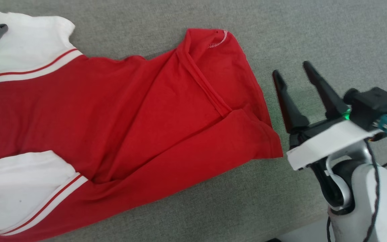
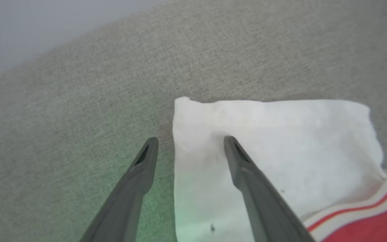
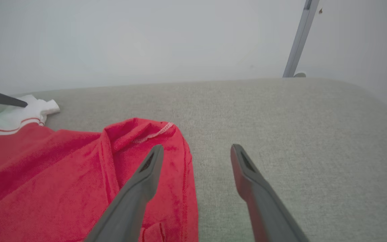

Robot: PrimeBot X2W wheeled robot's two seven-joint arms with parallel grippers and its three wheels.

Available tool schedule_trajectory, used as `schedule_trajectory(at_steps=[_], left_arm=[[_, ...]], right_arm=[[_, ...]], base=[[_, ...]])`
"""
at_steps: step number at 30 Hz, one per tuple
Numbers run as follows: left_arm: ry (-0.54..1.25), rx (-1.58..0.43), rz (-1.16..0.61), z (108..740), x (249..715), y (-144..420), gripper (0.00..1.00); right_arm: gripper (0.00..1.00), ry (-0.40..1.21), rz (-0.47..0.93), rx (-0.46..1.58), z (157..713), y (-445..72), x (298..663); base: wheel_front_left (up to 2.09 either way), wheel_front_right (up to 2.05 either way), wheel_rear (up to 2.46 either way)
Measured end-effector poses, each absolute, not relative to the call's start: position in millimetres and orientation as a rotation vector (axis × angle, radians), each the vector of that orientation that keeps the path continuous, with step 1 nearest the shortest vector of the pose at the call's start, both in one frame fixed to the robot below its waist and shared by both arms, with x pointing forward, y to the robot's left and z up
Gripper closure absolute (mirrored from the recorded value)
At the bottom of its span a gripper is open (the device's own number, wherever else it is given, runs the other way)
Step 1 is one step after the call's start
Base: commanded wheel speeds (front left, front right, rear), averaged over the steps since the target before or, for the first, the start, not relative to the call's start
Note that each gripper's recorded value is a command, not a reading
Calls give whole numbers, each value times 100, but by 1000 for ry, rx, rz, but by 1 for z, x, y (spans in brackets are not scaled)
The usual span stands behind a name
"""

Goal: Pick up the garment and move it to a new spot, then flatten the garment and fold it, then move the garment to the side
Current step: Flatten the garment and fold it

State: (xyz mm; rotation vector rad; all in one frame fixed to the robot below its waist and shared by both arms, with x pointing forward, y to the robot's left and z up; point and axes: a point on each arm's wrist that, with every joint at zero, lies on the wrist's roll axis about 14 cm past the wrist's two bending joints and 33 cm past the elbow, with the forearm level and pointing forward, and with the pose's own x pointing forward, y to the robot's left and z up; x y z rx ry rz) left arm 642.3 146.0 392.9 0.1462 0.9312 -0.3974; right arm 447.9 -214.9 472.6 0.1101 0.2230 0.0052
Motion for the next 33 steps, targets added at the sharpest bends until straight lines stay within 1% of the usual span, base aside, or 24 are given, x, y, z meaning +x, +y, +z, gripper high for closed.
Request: schedule_trajectory(at_steps=[4,5,6,9,16,18,23,28,29,30,31,33], left_arm=[[1008,163,-369,370,645,149,0],[1038,150,-357,366,645,150,7],[1050,158,-365,364,645,148,100],[1062,125,-355,361,649,145,100],[1042,126,-366,361,652,143,100],[1032,127,-371,362,652,141,100],[1022,119,-371,363,652,143,100],[1007,118,-370,364,652,145,100],[1003,118,-368,365,652,145,100],[1002,119,-367,365,651,145,100],[998,117,-366,365,651,145,100],[987,114,-362,367,651,146,100]], right_arm=[[0,307,27,104,455,-211,453],[0,329,35,102,452,-210,455],[0,349,42,94,449,-210,458],[0,410,74,72,440,-206,469],[0,553,179,25,421,-183,505],[0,576,189,9,418,-182,510],[0,743,235,-49,393,-174,523],[0,887,279,-88,381,-164,530],[19,913,283,-78,379,-163,531],[77,939,285,-71,377,-163,530],[100,957,287,-71,376,-162,530],[100,964,292,-70,378,-160,533]], base=[[0,0,0],[0,0,0],[0,0,0],[0,0,0],[0,0,0],[0,0,0],[0,0,0],[0,0,0],[0,0,0],[0,0,0],[0,0,0],[0,0,0]])
